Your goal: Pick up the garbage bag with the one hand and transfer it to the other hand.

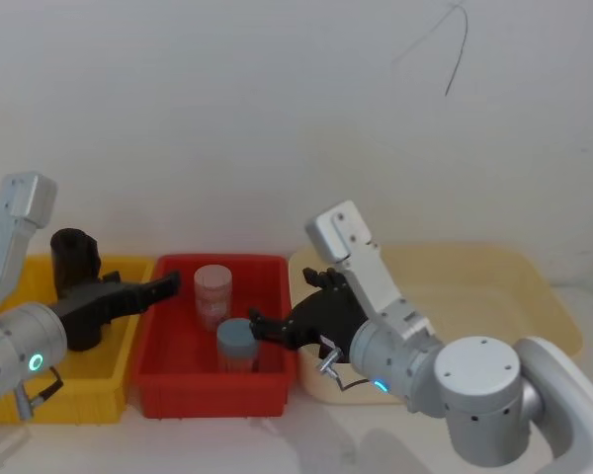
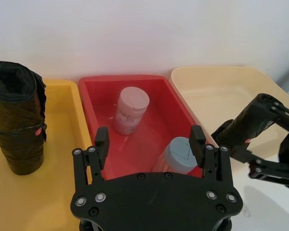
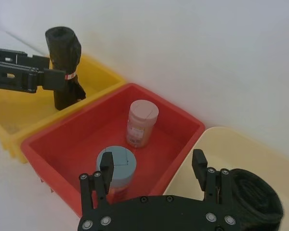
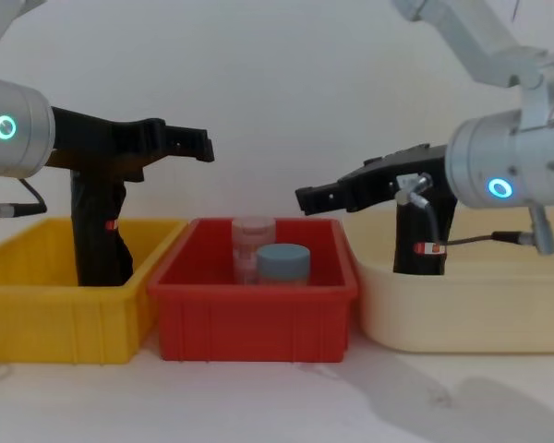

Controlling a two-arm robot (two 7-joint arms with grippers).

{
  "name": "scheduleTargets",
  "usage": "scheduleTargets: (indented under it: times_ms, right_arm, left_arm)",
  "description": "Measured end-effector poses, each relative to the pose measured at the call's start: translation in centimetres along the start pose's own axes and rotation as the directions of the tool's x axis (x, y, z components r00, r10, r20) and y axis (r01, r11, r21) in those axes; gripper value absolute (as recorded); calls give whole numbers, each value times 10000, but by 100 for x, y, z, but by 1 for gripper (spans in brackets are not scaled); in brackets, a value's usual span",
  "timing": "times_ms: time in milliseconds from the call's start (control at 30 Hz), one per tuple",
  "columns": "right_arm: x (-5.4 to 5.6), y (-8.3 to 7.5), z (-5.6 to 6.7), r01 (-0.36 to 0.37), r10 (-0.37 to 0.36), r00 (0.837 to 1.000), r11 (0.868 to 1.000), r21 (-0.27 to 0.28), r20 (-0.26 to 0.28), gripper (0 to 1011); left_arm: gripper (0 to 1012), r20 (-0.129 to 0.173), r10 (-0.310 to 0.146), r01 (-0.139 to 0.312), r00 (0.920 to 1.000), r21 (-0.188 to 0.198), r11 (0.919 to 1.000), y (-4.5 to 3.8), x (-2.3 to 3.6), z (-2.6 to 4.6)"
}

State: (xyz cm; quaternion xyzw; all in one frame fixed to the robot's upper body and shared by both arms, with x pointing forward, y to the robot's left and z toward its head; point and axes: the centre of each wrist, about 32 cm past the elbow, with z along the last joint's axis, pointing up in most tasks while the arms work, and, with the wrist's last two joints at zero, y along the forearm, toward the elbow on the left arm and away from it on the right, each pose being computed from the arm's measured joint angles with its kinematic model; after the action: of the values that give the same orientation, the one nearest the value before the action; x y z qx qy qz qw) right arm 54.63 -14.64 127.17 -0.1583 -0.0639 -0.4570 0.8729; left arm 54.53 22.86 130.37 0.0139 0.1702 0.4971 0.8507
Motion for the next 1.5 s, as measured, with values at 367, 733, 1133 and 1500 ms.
scheduleTargets:
  times_ms: [367, 733, 1133, 1500]
  right_arm:
    - [-98, 123, 48, -31, 42, 9998, 9986, -533, 203, 1000]
    - [-170, 215, 138, -186, 209, 9996, 9932, -1147, 188, 1000]
    - [-235, 309, 188, -394, 412, 9991, 9860, -1623, 79, 999]
    - [-253, 376, 193, -555, 569, 9984, 9821, -1802, 28, 1000]
  left_arm:
    - [1000, 0, -1, 1, 10000, 1, 10000, 0, 0, 0]
    - [1000, 0, 0, 0, 10000, 1, 10000, 0, 0, 0]
    - [1000, 0, -1, 1, 10000, 0, 10000, 0, 0, 0]
    - [1000, 0, -1, 1, 10000, 0, 10000, 0, 0, 0]
